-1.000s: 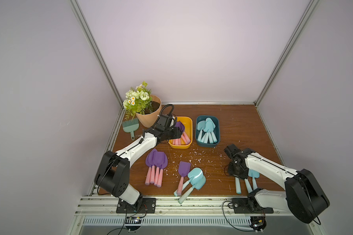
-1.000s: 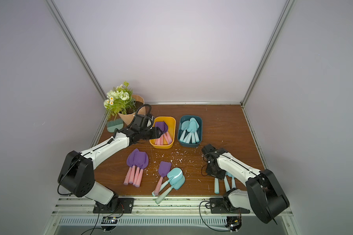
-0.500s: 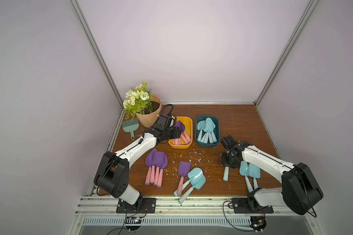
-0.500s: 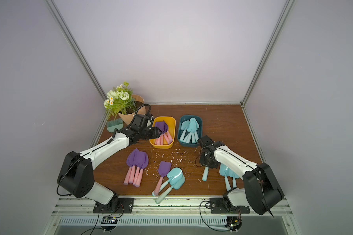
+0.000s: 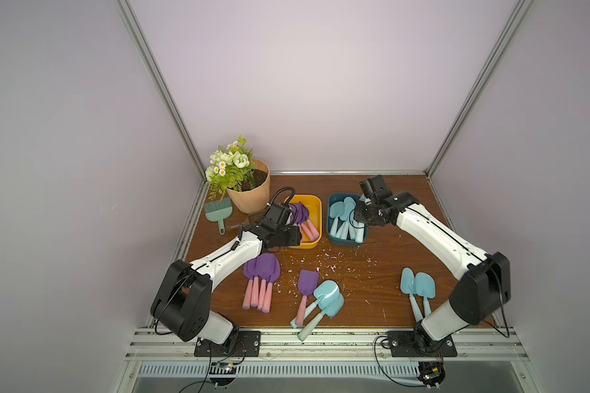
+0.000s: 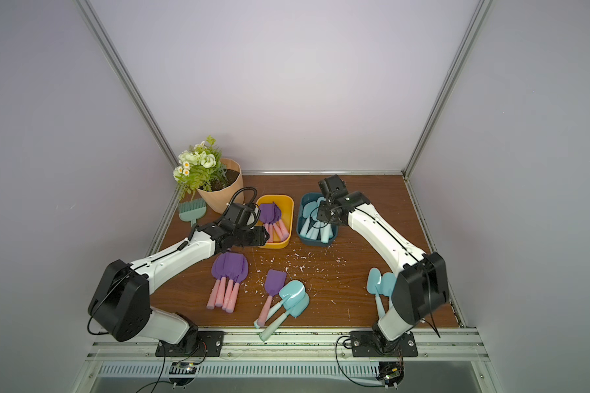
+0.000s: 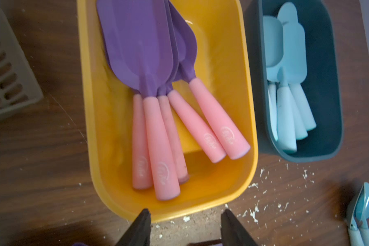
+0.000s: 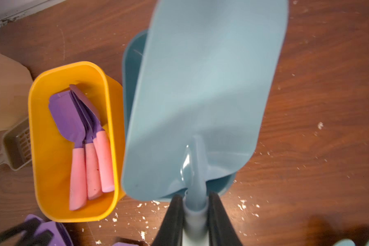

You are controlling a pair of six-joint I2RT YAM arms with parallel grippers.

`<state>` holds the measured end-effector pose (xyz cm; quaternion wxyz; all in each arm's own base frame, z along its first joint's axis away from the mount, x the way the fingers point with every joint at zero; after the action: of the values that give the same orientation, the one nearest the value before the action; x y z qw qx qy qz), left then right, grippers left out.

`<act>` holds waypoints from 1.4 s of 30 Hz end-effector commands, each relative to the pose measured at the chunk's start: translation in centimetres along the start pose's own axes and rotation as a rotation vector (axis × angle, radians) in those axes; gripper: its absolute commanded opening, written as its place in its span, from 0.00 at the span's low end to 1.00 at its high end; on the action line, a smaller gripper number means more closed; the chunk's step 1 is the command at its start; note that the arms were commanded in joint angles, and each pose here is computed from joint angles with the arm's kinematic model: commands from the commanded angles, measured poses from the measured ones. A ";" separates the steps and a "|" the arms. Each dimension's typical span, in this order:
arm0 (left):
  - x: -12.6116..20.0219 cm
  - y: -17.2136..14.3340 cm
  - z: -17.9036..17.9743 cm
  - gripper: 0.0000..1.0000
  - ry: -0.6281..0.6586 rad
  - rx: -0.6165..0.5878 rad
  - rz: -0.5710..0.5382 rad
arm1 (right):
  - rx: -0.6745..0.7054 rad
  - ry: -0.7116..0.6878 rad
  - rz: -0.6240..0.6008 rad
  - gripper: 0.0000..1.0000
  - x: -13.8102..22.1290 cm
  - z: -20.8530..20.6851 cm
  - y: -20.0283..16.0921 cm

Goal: Sort the small shovels by color and place them into the storage box
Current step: Pick up the shovel from the center of the board, then place the shovel in the storage box.

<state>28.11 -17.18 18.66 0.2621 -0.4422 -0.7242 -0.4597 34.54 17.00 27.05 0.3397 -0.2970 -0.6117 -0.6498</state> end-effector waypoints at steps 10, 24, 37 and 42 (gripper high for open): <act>3.3 -3.4 1.8 0.56 0.077 -0.027 0.018 | 0.028 0.097 0.178 0.10 -9.6 4.1 0.4; 4.5 -5.6 1.9 0.58 0.023 -0.071 0.145 | 0.053 0.010 0.123 0.53 -8.6 3.4 1.5; 4.0 -13.5 -0.3 0.60 -0.017 -0.197 0.429 | 0.047 -0.026 0.107 0.54 -5.2 1.1 -0.8; 3.1 -14.7 -0.6 0.61 -0.011 -0.205 0.519 | 0.051 -0.031 0.125 0.54 -5.0 0.8 -1.5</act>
<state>14.55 -18.87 15.39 0.2992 -0.6225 -0.5584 -0.4595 36.74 18.55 21.36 0.3859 -0.3350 -0.6094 -0.6062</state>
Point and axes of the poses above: each gripper's point midway between its finger pads, its own x axis back along the fingers, its own z axis along the line the jaws close on, y = z × x, the point moved 9 cm from there along x, back along the fingers, and after that the axes turned 9 degrees about x, right-handed, at the moved point
